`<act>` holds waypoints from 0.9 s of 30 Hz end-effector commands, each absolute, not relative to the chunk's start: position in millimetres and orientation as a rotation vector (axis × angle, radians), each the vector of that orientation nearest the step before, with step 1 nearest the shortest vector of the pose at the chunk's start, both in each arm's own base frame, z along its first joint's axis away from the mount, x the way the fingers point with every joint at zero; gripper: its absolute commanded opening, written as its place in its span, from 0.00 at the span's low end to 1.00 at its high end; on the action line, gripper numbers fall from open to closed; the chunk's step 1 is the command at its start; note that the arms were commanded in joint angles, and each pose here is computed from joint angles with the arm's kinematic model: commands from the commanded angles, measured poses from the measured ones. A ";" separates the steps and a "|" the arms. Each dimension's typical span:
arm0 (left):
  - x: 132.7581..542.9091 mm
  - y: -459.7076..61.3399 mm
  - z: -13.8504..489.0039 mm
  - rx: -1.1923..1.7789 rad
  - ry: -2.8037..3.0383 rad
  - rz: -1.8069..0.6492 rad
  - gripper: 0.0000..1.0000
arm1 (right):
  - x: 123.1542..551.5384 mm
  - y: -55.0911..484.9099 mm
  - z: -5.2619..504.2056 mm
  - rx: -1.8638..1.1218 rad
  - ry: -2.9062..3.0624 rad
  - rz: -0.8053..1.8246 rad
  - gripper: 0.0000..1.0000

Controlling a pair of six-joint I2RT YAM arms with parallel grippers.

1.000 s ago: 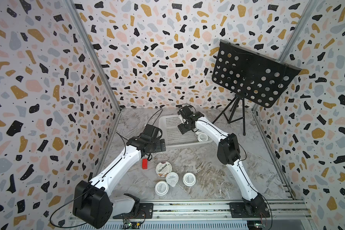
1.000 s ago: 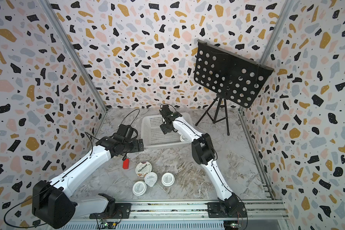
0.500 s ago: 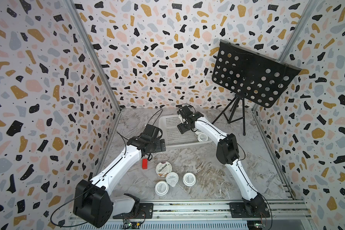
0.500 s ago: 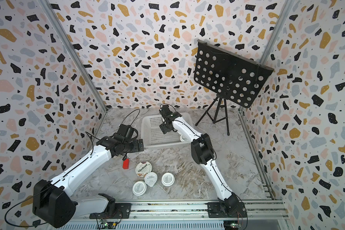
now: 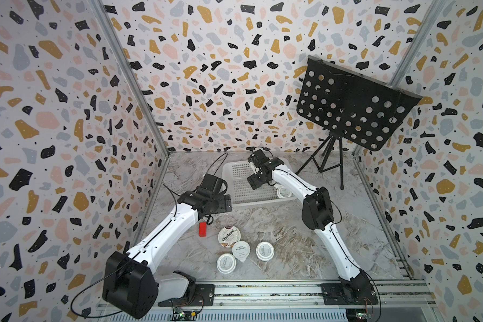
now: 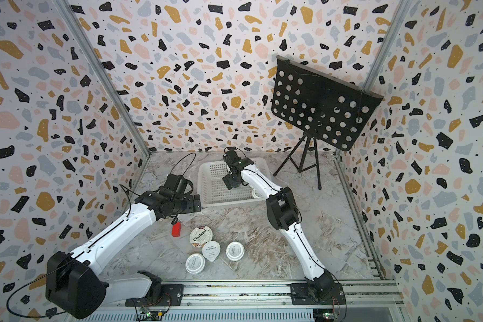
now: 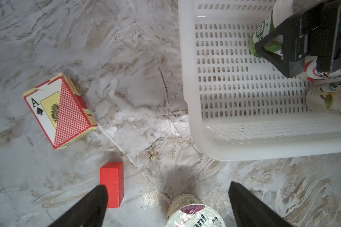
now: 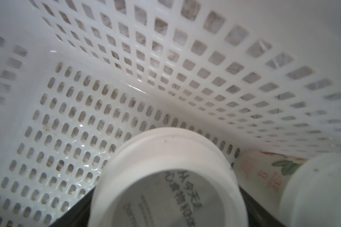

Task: Put the yogurt in the basket
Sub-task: Place the yogurt in the basket.

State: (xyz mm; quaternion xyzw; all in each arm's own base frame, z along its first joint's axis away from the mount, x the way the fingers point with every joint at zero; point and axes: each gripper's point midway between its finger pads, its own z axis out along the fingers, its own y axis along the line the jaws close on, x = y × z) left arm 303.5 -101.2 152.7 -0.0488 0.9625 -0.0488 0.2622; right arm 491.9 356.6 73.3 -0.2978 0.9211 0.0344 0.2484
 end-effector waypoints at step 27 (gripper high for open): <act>304.9 -98.5 157.9 -0.136 2.579 -0.133 1.00 | 496.2 363.6 167.8 -0.783 2.334 0.159 0.81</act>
